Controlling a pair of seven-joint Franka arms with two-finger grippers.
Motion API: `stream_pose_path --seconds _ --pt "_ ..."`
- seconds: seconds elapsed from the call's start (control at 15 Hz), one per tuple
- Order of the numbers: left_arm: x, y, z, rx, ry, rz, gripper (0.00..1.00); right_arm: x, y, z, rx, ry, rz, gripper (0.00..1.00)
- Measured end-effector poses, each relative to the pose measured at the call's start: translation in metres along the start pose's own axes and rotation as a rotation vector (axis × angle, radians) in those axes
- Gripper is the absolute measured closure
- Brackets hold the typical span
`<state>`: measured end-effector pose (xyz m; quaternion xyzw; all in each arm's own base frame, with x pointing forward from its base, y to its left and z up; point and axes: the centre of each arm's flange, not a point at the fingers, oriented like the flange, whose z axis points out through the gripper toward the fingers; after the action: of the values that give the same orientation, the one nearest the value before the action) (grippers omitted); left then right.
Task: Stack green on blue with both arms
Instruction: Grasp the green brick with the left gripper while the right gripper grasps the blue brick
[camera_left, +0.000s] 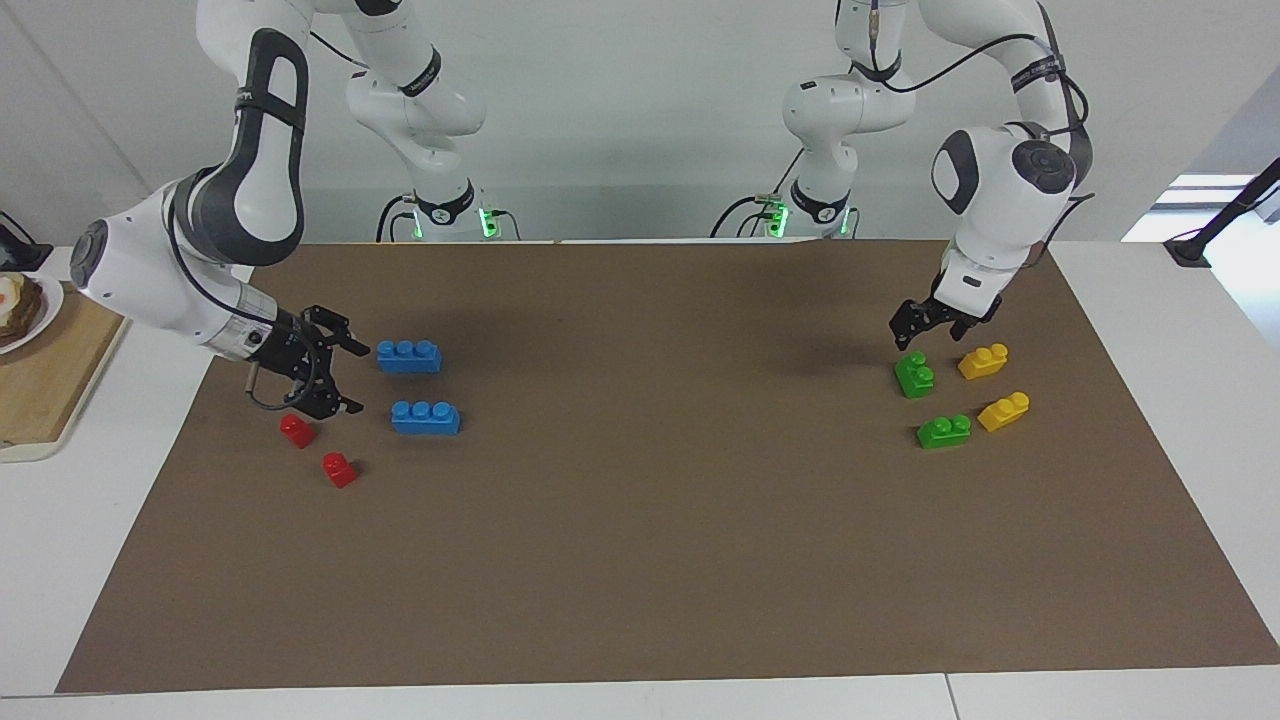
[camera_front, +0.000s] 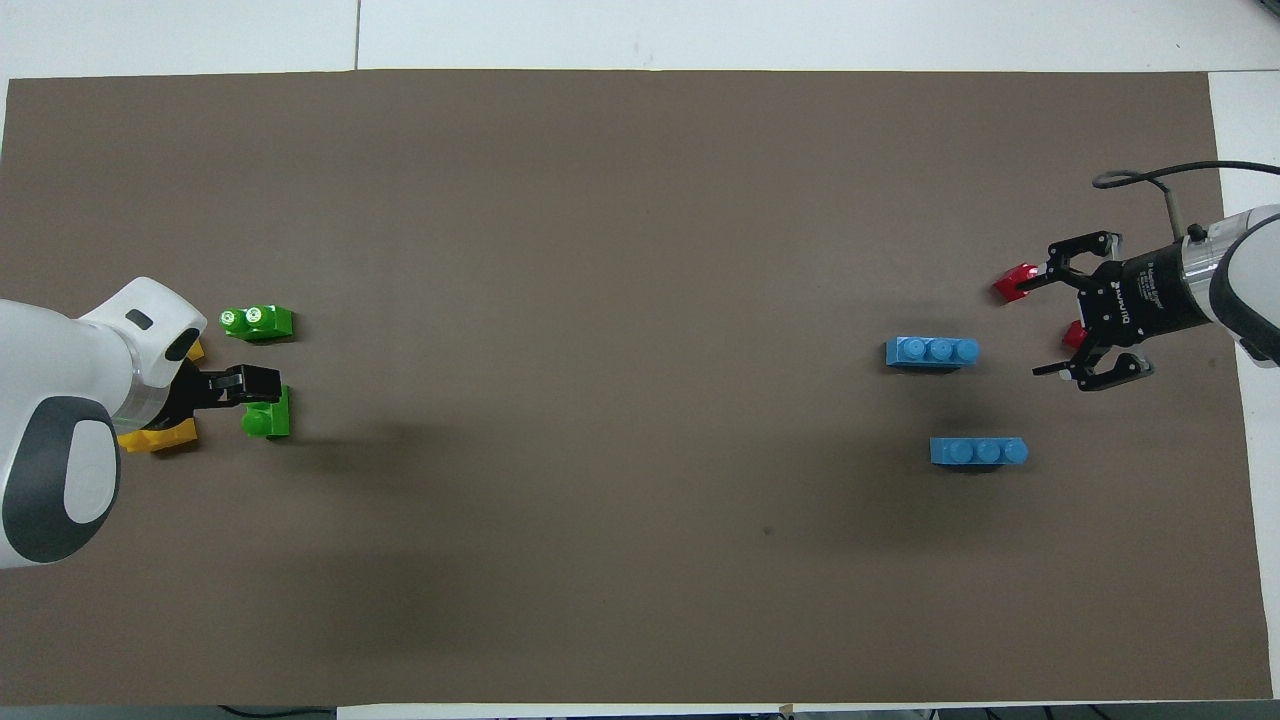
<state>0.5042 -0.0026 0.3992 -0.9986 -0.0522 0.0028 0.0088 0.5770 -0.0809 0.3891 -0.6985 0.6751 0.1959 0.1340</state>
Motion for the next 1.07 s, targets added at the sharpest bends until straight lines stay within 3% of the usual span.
stream_pose_path --seconds 0.67,1.07 --pt "0.012 -0.017 0.061 -0.015 0.020 -0.035 0.00 0.010 0.007 0.047 0.014 -0.012 0.039 0.00" --pt "0.010 -0.014 0.076 -0.017 0.015 -0.030 0.00 0.019 0.006 0.062 0.023 -0.019 0.058 0.00"
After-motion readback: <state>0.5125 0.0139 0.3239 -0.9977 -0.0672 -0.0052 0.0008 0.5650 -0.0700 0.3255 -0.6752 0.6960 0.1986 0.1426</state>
